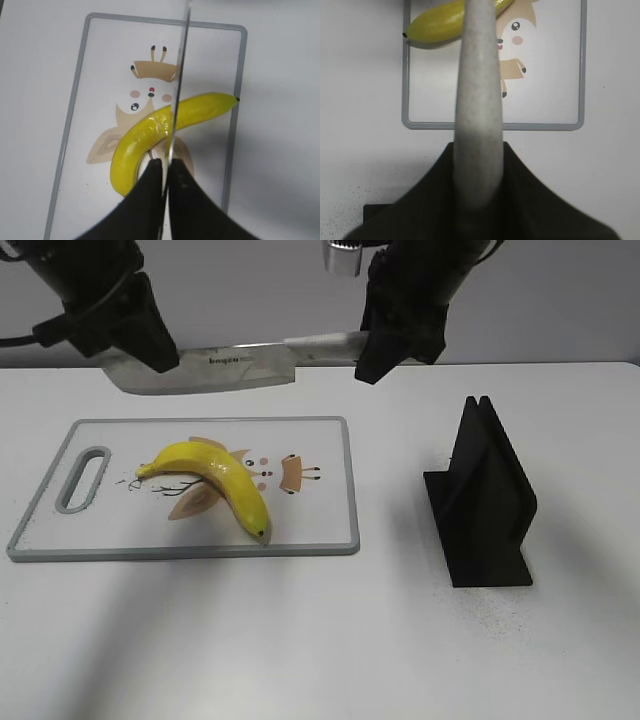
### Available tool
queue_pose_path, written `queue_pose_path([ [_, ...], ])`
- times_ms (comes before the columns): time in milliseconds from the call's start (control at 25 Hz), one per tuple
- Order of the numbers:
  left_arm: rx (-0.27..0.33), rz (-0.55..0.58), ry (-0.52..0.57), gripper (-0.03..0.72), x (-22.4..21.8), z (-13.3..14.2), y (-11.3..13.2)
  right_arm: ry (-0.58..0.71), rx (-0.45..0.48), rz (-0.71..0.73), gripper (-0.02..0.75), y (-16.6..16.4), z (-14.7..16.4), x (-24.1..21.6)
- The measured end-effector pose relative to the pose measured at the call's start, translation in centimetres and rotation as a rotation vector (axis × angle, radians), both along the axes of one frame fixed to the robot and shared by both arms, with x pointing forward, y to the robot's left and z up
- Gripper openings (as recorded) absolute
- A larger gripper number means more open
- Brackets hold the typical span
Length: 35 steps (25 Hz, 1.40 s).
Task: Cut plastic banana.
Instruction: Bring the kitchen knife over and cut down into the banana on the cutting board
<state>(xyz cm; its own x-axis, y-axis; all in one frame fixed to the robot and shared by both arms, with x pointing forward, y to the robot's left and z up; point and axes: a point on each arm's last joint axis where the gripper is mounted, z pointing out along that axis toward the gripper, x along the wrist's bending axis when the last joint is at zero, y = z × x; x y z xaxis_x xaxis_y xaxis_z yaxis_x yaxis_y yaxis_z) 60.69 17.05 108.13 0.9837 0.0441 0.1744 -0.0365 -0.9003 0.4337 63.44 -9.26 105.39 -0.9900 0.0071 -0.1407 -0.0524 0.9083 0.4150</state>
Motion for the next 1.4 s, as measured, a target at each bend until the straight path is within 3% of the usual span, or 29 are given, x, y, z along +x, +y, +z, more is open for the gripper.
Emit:
queue_pose_path([
  [200, 0.042, 0.007, 0.021, 0.007, 0.8, -1.6, 0.0, -0.011, 0.006, -0.006, 0.162, 0.2, -0.5, 0.4],
  [440, 0.053, 0.032, 0.009, 0.008, 1.9, -3.1, -0.2, -0.017, 0.004, -0.021, 0.162, 0.5, -2.3, 1.4],
  [560, 0.080, 0.074, 0.050, 0.011, 2.8, -5.3, -0.2, 0.005, -0.007, -0.031, 0.162, 0.9, -5.1, 2.4],
  [800, 0.141, 0.148, 0.171, 0.025, 4.6, -12.4, -0.9, 0.098, -0.073, -0.046, 0.162, 1.4, -13.4, 4.0],
  [880, 0.134, 0.157, 0.166, 0.027, 4.4, -12.7, -1.3, 0.116, -0.094, -0.048, 0.163, 1.2, -15.0, 4.3],
  [1160, 0.139, 0.168, 0.139, 0.028, 4.1, -12.4, -1.2, 0.113, -0.098, -0.046, 0.163, 1.4, -14.6, 4.6],
  [1400, 0.145, 0.167, 0.092, 0.027, 3.7, -10.2, -0.9, 0.087, -0.088, -0.036, 0.163, 1.5, -11.6, 4.7],
])
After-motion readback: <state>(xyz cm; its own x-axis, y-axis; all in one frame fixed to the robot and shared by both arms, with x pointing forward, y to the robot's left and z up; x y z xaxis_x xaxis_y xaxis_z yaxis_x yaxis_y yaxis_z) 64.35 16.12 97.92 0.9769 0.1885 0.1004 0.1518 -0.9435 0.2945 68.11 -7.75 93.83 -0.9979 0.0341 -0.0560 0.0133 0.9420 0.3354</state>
